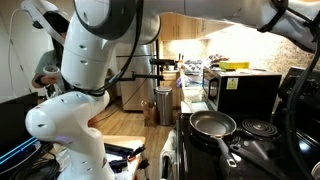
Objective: Uncover the pot and put the lid on the left
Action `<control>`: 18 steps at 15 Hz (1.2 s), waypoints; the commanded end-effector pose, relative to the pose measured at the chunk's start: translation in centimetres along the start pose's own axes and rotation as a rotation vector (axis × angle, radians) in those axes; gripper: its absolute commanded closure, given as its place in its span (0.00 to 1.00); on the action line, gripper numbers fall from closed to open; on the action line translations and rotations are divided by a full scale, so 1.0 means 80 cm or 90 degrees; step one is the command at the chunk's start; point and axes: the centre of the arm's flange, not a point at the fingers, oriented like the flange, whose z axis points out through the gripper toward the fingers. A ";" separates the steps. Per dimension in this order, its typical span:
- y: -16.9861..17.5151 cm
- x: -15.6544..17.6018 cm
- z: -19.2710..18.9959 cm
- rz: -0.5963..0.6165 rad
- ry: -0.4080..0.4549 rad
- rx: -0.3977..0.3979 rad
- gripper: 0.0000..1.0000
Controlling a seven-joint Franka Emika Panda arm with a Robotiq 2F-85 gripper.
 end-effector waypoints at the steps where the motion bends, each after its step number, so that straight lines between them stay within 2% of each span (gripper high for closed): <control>1: -0.011 0.011 -0.015 -0.052 0.043 0.004 0.67; 3: -0.019 0.021 -0.018 -0.069 0.058 -0.012 0.67; 6: -0.028 0.027 -0.032 -0.085 0.031 -0.028 0.67; 10: -0.034 0.021 -0.055 -0.099 0.025 -0.059 0.67; 14: -0.056 0.017 -0.080 -0.146 0.058 -0.046 0.67; 18: -0.104 0.016 -0.088 -0.235 0.084 -0.011 0.67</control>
